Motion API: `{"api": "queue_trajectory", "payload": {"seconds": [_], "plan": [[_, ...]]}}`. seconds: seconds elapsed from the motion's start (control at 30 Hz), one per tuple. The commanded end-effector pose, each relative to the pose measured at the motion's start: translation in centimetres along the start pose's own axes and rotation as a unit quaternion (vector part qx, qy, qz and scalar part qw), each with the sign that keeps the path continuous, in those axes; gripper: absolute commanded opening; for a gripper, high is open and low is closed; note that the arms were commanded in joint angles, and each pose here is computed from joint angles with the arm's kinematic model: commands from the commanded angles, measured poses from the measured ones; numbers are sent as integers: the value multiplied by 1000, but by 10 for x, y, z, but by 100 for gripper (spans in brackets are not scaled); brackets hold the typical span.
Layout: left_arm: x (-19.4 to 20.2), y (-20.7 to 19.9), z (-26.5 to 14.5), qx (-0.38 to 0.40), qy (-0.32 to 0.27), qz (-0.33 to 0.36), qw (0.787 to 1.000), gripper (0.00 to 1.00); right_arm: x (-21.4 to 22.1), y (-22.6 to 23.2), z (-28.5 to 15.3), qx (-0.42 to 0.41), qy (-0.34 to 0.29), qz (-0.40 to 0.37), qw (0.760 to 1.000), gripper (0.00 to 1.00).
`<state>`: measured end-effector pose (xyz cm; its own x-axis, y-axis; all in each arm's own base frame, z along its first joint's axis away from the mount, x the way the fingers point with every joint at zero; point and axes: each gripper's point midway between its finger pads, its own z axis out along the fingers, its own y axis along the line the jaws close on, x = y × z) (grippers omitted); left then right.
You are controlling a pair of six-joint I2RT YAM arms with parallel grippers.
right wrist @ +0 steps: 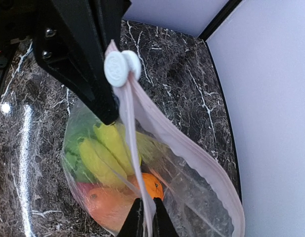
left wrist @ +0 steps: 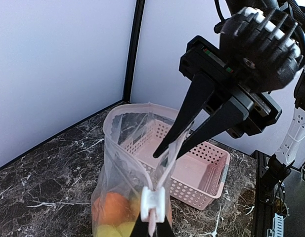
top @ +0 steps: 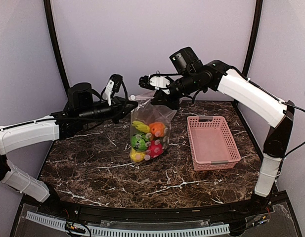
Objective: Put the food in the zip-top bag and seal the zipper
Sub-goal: Hold the zipper food storage bag at the center of the board.
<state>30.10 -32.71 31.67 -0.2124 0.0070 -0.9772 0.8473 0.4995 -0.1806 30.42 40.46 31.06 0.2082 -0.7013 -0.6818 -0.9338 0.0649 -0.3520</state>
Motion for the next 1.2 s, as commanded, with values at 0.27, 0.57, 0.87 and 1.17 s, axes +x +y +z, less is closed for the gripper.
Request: {"api": "queue_trajectory", "payload": {"seconds": [0.27, 0.57, 0.87, 1.17], "plan": [[-9, -12, -11, 24, 5, 31, 999, 1, -46, 20, -49, -59, -88, 1, 994, 46], [-18, -32, -18, 70, 7, 59, 996, 1, -70, 29, -50, -118, -135, 25, 984, 49], [-13, -36, -24, 76, 32, 92, 992, 1, -76, 41, -37, -171, -155, 47, 972, 46], [-9, -41, -24, 84, 39, 100, 991, 1, -75, 36, -20, -173, -152, 59, 971, 49]]}}
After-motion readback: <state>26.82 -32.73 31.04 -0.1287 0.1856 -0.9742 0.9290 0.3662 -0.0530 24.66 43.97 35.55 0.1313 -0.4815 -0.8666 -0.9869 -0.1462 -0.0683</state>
